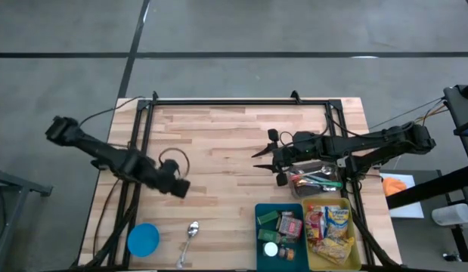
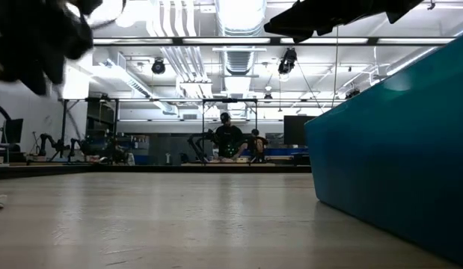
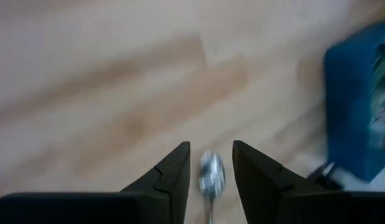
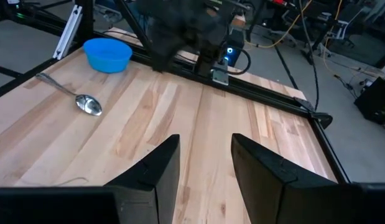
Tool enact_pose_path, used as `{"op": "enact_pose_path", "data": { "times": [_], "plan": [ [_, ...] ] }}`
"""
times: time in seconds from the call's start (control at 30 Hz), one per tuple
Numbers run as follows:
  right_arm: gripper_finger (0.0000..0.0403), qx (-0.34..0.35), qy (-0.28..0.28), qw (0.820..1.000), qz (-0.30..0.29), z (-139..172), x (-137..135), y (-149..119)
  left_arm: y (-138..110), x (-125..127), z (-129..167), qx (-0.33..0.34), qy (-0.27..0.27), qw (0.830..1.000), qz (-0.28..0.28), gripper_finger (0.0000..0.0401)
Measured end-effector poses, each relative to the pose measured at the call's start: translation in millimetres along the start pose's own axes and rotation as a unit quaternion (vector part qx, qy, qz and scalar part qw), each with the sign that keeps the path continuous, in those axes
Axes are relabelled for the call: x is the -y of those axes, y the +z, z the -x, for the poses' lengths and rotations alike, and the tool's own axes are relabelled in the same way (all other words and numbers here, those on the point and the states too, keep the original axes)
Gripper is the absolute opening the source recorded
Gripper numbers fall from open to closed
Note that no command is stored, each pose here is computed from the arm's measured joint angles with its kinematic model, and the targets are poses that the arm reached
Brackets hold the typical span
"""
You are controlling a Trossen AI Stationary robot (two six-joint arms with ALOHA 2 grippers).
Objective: Pick & Place Food Item
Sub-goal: Put the silver spoon into the black bin
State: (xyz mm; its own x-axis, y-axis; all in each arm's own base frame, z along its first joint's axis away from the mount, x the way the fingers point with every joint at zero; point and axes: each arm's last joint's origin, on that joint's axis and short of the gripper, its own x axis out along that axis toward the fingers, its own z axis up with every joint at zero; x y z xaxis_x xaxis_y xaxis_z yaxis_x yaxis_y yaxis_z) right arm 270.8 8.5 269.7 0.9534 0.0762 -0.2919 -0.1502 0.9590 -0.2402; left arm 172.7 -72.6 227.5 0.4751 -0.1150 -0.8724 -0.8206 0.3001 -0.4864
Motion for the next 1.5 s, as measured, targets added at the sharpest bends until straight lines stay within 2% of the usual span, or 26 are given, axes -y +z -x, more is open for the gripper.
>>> {"op": "enact_pose_path", "data": {
  "times": [0.13, 0.27, 0.4, 0.5, 0.83, 1.0, 1.23, 1.5],
  "plan": [
    [0.0141, 0.000, 0.000, 1.000, 0.000, 0.0, 0.0, 0.0, -26.2, 41.1, 4.5, -0.038, 0.055, 0.998, -0.005, 0.0122],
    [0.0141, 0.000, 0.000, 1.000, 0.000, 0.0, 0.0, 0.0, -50.4, 75.6, -5.5, -0.059, 0.092, 0.994, -0.018, 0.0122],
    [0.0141, 0.000, 0.000, 1.000, 0.000, 0.0, 0.0, 0.0, -69.4, 95.1, -24.4, -0.101, 0.147, 0.984, 0.011, 0.0122],
    [0.0141, 0.000, 0.000, 1.000, 0.000, 0.0, 0.0, 0.0, -79.8, 102.7, -36.7, -0.112, 0.170, 0.978, 0.039, 0.0122],
    [0.0141, 0.000, 0.000, 1.000, 0.000, 0.0, 0.0, 0.0, -102.3, 102.5, -65.5, -0.089, 0.211, 0.968, 0.107, 0.0122],
    [0.0141, 0.000, 0.000, 1.000, 0.000, 0.0, 0.0, 0.0, -120.6, 99.4, -90.0, -0.081, 0.217, 0.963, 0.135, 0.0122],
    [0.0141, 0.000, 0.000, 1.000, 0.000, 0.0, 0.0, 0.0, -134.9, 93.0, -119.1, -0.062, 0.224, 0.962, 0.143, 0.0122],
    [0.0141, 0.000, 0.000, 1.000, 0.000, 0.0, 0.1, 0.0, -133.6, 85.7, -129.9, -0.022, 0.243, 0.960, 0.134, 0.0122]
  ]
}}
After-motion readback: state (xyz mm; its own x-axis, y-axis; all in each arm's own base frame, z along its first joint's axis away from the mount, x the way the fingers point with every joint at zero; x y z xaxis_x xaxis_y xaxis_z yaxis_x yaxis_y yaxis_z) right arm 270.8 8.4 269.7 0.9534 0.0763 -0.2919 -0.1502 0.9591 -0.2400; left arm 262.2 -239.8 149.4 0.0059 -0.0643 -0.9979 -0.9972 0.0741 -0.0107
